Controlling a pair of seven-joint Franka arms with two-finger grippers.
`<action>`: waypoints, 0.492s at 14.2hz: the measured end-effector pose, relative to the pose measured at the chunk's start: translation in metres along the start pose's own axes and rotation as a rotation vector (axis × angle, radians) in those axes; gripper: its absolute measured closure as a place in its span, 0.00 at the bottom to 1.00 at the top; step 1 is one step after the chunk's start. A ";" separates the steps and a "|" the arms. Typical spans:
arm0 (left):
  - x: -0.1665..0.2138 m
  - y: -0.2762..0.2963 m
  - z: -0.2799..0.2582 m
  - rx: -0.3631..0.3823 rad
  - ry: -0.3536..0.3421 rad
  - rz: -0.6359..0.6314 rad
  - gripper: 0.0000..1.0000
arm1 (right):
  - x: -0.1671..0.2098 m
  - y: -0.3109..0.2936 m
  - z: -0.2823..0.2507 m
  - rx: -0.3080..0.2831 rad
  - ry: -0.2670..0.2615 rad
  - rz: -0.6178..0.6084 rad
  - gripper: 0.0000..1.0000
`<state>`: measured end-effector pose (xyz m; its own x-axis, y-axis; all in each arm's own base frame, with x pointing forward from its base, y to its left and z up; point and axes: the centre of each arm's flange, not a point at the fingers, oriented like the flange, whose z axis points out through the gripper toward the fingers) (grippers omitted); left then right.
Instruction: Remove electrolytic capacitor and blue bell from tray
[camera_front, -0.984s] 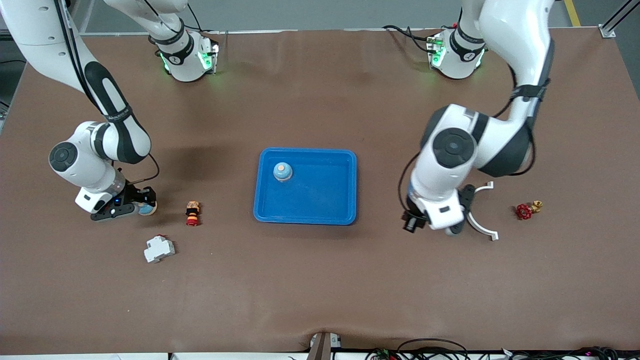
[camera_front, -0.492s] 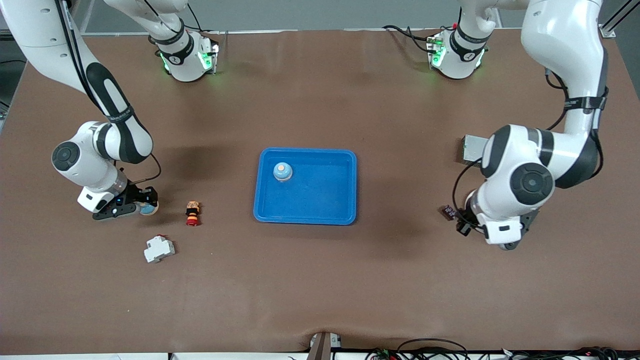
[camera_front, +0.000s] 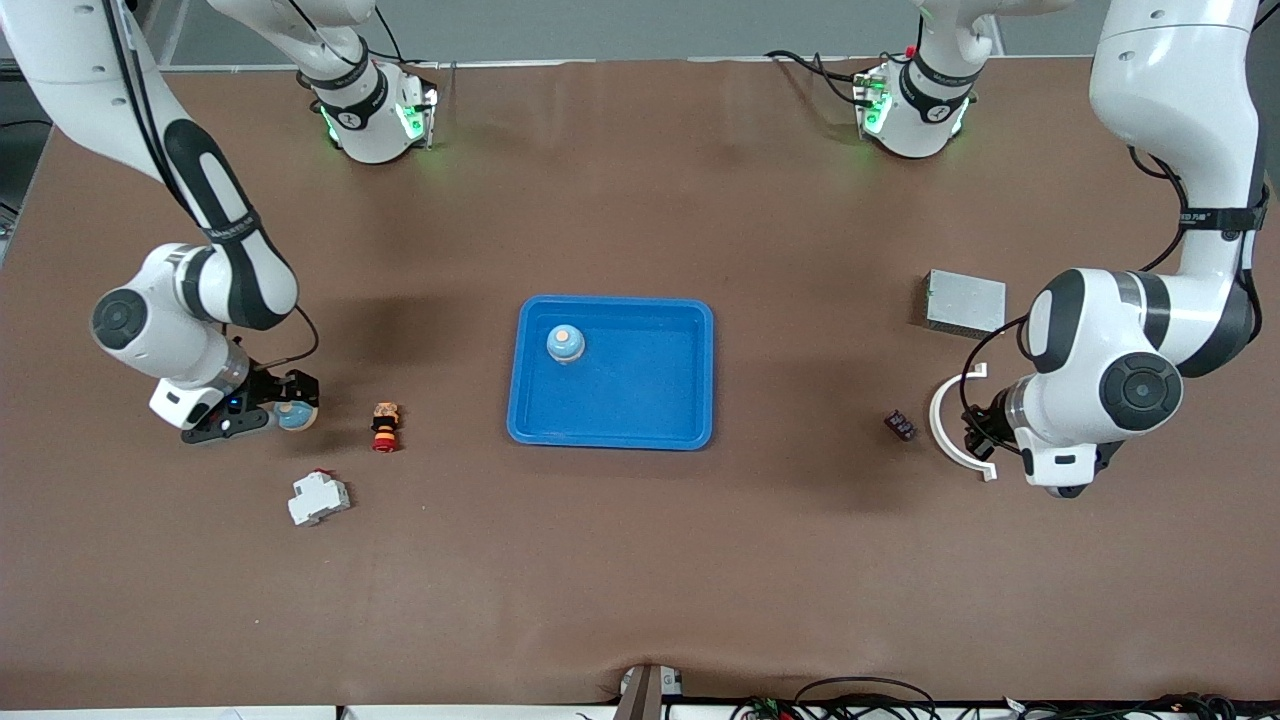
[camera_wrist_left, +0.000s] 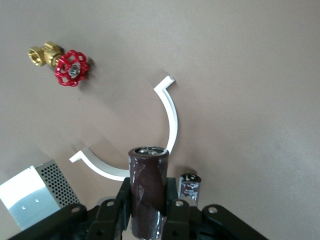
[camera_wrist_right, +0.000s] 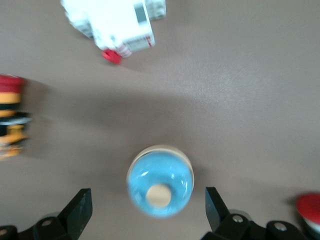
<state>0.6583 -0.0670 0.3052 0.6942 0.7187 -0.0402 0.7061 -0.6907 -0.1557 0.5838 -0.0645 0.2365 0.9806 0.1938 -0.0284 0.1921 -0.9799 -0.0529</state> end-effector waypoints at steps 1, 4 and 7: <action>-0.004 0.004 0.000 -0.009 0.002 0.007 0.70 | 0.011 -0.009 -0.034 0.019 -0.033 0.047 0.00; -0.029 0.026 -0.008 -0.050 -0.013 0.037 0.70 | 0.029 -0.091 -0.135 0.030 -0.055 0.220 0.00; -0.044 0.036 -0.008 -0.054 -0.017 0.062 0.70 | 0.028 -0.215 -0.156 0.048 -0.048 0.342 0.00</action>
<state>0.6544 -0.1240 0.3098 0.7349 0.6751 -0.0646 0.6685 -0.7371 -0.0992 0.5759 0.1440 0.4033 0.9848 -0.1422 -0.0997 -0.1503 -0.9855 -0.0786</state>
